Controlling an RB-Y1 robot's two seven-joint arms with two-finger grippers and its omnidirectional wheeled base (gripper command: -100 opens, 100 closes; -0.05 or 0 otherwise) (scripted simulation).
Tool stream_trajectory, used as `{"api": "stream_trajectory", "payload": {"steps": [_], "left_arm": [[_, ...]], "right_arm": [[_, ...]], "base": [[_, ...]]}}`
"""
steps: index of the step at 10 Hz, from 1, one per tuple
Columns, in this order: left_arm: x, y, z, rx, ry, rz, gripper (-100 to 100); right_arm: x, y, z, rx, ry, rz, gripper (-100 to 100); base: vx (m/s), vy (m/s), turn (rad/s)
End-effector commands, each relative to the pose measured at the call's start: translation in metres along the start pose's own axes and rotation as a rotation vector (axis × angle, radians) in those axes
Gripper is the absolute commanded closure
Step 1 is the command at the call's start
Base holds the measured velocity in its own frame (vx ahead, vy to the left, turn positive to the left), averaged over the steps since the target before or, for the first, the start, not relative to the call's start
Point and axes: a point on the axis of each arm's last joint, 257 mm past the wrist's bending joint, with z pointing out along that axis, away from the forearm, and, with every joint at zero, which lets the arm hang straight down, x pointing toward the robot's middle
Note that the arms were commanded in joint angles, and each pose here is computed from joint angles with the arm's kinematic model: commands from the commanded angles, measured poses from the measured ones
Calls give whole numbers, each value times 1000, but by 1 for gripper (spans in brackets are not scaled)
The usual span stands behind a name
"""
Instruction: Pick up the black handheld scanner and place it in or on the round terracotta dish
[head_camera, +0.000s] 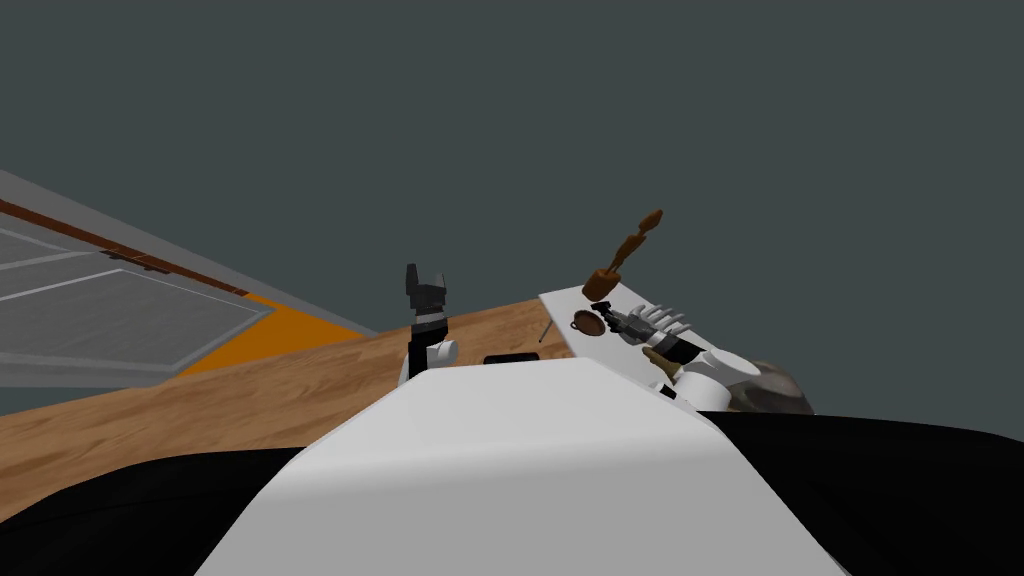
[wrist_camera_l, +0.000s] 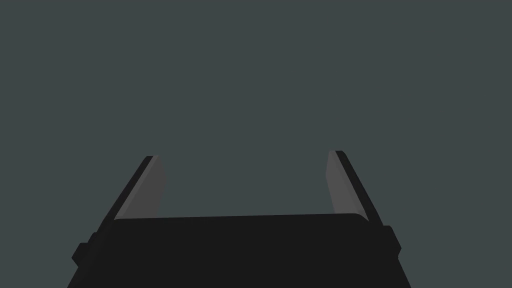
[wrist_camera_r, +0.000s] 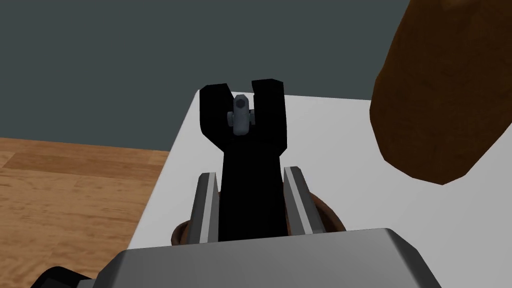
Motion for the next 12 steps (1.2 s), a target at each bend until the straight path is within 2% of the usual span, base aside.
{"api": "stream_trajectory", "payload": {"steps": [1,5,6,7,9,10,11,12], "left_arm": [[0,0,0,0,0,0,0],[0,0,0,0,0,0,0],[0,0,0,0,0,0,0],[0,0,0,0,0,0,0],[0,0,0,0,0,0,0],[0,0,0,0,0,0,0],[0,0,0,0,0,0,0],[0,0,0,0,0,0,0]], "right_arm": [[0,0,0,0,0,0,-100],[0,0,0,0,0,0,-100],[0,0,0,0,0,0,0],[-12,-9,37,21,-18,80,-100],[-5,-9,62,32,-23,84,-100],[-6,-5,64,15,-26,83,-100],[-15,-22,97,49,-45,153,-100],[-10,-22,111,52,-50,164,-100]], "base": [[10,2,5],[0,0,0],[0,0,0],[-116,-111,-55],[-144,-135,-1],[-24,-49,5],[-136,-144,-62],[-163,-173,-13]]}}
